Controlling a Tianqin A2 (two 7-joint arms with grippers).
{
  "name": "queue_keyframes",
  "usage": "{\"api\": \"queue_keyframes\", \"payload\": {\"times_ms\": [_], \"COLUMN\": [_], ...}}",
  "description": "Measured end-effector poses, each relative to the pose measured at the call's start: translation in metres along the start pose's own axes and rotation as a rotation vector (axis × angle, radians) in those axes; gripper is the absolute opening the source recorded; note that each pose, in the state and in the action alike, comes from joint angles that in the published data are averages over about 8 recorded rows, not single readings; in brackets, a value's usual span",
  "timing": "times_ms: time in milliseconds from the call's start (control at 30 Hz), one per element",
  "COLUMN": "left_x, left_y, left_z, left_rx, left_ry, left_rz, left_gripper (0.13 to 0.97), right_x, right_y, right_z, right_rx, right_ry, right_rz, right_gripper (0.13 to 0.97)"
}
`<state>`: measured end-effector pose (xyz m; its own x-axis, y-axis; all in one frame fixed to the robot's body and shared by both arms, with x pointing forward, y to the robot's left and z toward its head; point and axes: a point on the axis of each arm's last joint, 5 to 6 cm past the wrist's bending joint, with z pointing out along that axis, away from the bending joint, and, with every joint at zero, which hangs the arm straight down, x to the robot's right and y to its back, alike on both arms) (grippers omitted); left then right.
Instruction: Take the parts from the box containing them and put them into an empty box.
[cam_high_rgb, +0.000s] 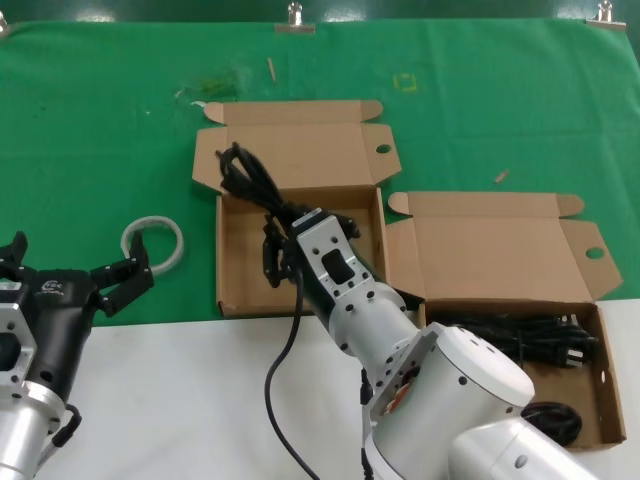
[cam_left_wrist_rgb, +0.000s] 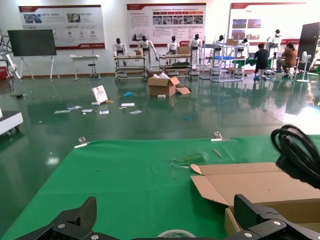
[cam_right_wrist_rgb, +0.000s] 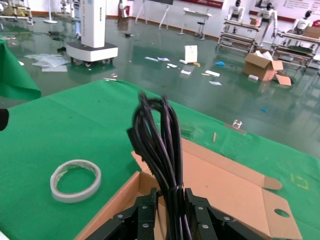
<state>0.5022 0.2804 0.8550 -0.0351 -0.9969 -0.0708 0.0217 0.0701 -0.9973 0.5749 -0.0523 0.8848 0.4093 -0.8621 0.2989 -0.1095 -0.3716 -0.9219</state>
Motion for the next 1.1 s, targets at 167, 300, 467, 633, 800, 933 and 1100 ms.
{"api": "queue_keyframes", "payload": {"times_ms": [167,300,467,633,800,933,1100], "left_x": [0.0000,0.0000,0.0000,0.0000,0.0000,0.0000,0.0000], "left_y": [0.0000,0.0000,0.0000,0.0000,0.0000,0.0000,0.0000], "left_z": [0.000,0.000,0.000,0.000,0.000,0.000,0.000], "left_rx": [0.000,0.000,0.000,0.000,0.000,0.000,0.000], "left_ry": [0.000,0.000,0.000,0.000,0.000,0.000,0.000], "left_rz": [0.000,0.000,0.000,0.000,0.000,0.000,0.000], "left_gripper": [0.966,0.966,0.966,0.966,0.966,0.966,0.966], "right_x": [0.002,0.003,0.003,0.005,0.015,0.031,0.050], "right_y": [0.002,0.003,0.004,0.006,0.010,0.018,0.035], "right_z": [-0.004,-0.007,-0.011,-0.016,-0.029,-0.049,-0.079], "right_rx": [-0.008,-0.012,-0.015,-0.021,-0.036,-0.064,-0.113], "right_ry": [0.014,0.021,0.027,0.038,0.085,0.153,0.243], "right_rz": [0.014,0.023,0.033,0.047,0.081,0.122,0.177], "right_gripper": [0.267,0.308,0.374,0.466,0.492,0.594,0.691]}}
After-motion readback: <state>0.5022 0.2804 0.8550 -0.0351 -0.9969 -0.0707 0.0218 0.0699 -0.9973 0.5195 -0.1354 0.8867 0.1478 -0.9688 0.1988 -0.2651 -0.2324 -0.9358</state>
